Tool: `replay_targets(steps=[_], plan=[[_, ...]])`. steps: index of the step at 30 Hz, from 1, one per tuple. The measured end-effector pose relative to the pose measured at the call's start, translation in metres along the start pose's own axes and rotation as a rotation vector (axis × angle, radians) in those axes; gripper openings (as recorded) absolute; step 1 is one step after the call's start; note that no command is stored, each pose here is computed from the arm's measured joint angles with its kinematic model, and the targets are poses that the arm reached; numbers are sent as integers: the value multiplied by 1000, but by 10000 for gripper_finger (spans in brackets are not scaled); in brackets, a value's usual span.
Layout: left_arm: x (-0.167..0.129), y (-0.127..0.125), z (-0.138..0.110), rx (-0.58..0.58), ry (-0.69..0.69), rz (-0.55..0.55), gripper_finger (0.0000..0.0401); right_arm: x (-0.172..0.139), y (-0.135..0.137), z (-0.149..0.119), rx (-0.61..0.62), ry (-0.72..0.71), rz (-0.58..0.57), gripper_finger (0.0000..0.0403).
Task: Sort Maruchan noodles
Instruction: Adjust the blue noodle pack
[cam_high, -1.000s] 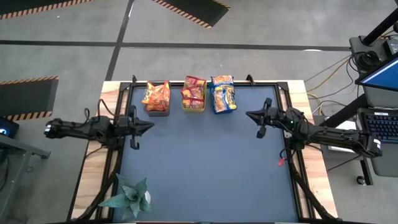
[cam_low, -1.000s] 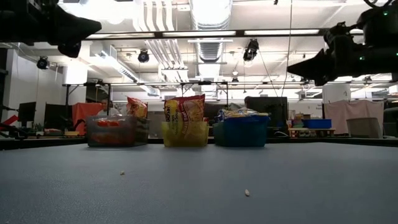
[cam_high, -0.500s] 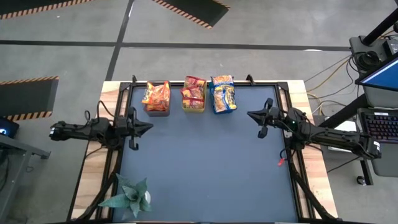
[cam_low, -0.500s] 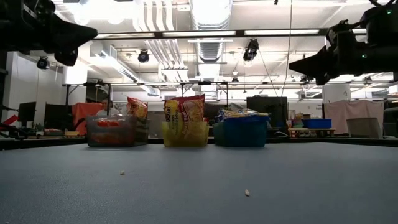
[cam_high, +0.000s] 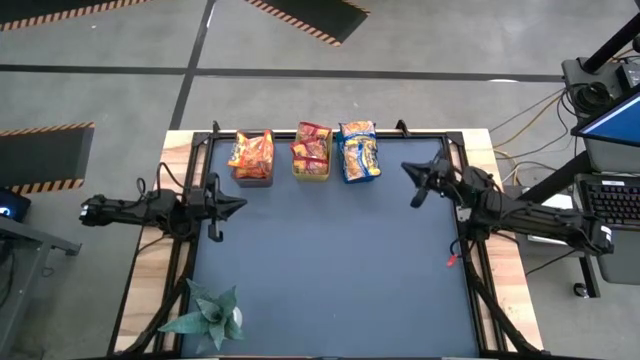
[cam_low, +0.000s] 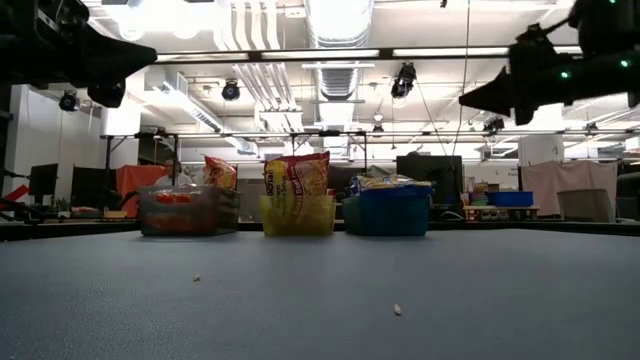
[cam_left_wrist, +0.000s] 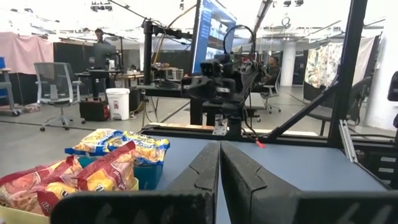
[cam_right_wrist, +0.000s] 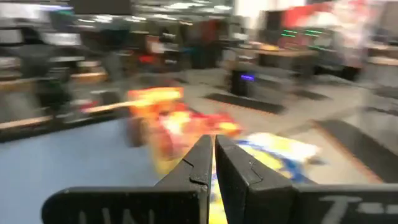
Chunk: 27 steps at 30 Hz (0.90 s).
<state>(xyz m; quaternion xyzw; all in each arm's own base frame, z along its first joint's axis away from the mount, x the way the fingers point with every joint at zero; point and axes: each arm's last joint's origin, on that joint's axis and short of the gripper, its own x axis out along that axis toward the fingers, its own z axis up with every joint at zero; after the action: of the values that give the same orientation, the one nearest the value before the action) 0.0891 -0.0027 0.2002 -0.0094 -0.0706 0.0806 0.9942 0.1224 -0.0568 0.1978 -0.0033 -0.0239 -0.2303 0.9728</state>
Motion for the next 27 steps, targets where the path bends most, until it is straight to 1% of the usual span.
replay_targets(steps=[2,4,8,11,14,16,19,24,27], plan=[[0,0,0,0,-1,0,0,5,-3,6,-1,55,-101,9],[0,0,0,1,-5,0,0,12,-6,12,-16,132,-168,9],[0,0,1,0,-10,0,0,34,-12,26,-30,266,-236,9],[0,0,1,0,-10,0,0,55,-22,34,16,353,-323,8],[0,0,1,1,-8,0,0,76,-36,36,53,478,-393,8],[0,0,0,3,-1,0,0,93,-48,39,75,528,-420,8],[0,0,-1,6,11,0,0,117,-65,32,133,632,-417,8],[0,0,-2,-7,22,0,0,153,-98,28,199,713,-489,8],[1,0,-3,-18,31,0,0,169,-114,20,230,767,-489,8]])
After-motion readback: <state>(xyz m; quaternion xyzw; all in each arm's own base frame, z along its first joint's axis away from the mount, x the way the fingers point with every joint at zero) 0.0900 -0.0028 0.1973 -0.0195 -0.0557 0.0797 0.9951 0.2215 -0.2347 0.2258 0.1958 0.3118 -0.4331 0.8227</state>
